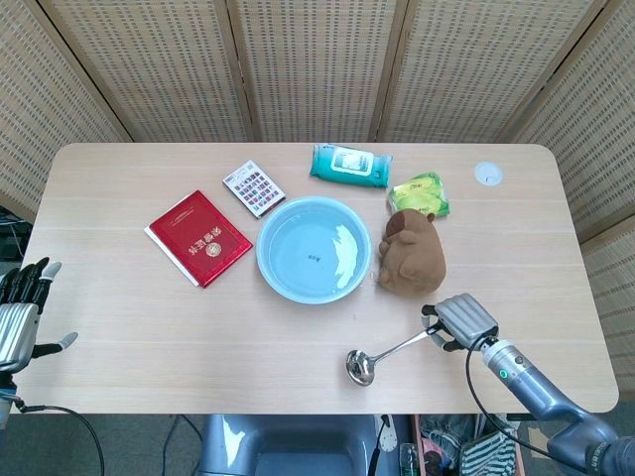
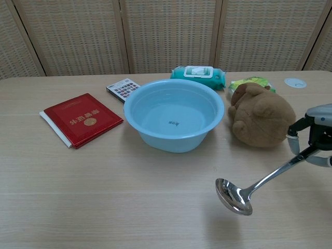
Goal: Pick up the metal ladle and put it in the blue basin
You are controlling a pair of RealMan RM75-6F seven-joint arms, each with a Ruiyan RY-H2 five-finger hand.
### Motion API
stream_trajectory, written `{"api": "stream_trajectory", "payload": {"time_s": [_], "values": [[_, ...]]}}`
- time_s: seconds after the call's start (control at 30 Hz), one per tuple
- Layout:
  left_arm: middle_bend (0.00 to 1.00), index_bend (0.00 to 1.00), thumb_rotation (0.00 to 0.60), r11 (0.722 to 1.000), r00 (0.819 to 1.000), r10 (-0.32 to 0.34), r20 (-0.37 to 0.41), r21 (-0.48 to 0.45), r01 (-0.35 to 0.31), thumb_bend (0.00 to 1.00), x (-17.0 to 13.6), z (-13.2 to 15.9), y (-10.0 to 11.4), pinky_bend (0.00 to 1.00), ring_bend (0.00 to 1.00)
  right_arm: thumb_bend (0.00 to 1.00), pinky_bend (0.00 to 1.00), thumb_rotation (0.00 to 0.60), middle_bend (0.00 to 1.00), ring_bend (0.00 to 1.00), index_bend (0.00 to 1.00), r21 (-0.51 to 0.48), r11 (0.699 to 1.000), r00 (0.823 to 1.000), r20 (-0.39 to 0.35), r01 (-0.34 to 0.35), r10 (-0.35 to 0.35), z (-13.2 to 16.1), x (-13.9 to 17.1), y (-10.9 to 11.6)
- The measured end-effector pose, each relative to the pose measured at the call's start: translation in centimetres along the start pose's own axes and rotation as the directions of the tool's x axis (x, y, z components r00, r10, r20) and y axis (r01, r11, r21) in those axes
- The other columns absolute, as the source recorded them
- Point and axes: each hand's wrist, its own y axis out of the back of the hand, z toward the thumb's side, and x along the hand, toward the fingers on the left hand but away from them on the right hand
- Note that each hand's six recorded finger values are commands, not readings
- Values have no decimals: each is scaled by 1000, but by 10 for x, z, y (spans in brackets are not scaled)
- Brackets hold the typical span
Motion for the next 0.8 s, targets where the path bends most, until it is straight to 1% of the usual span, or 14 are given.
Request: {"api": "stream_trajectory", "payload": {"time_s": [0.17,0.3,0.43,0.5,0.63,0.8], "values": [[0,0,600,1000,1000,2,4,-3,-2,0,0,1,1,0,0,836,1000,600,877,843,708,-14,999,999,-15,36,-36,13,1,28],[0,0,600,1000,1000,6,10,-3,-5,0,-1,2,2,0,0,836,1000,600,877,843,709,-6,997,997,-27,71,-72,23,-2,52],[0,0,600,1000,1000,1,14,-6,-1,0,-1,3,2,0,0,836,1000,600,877,843,709,35,994,994,-35,101,-99,34,-10,76],[0,0,600,1000,1000,-4,10,-9,4,0,0,2,1,0,0,836,1000,600,877,843,709,72,990,992,-34,121,-119,40,-19,93],[0,0,600,1000,1000,-10,9,-12,10,0,1,1,0,0,0,837,1000,600,877,843,709,108,985,991,12,133,-136,43,-37,120],[0,0,600,1000,1000,-8,11,-15,8,0,1,1,1,0,0,838,1000,600,878,843,710,115,985,982,120,130,-144,43,-62,148]]}}
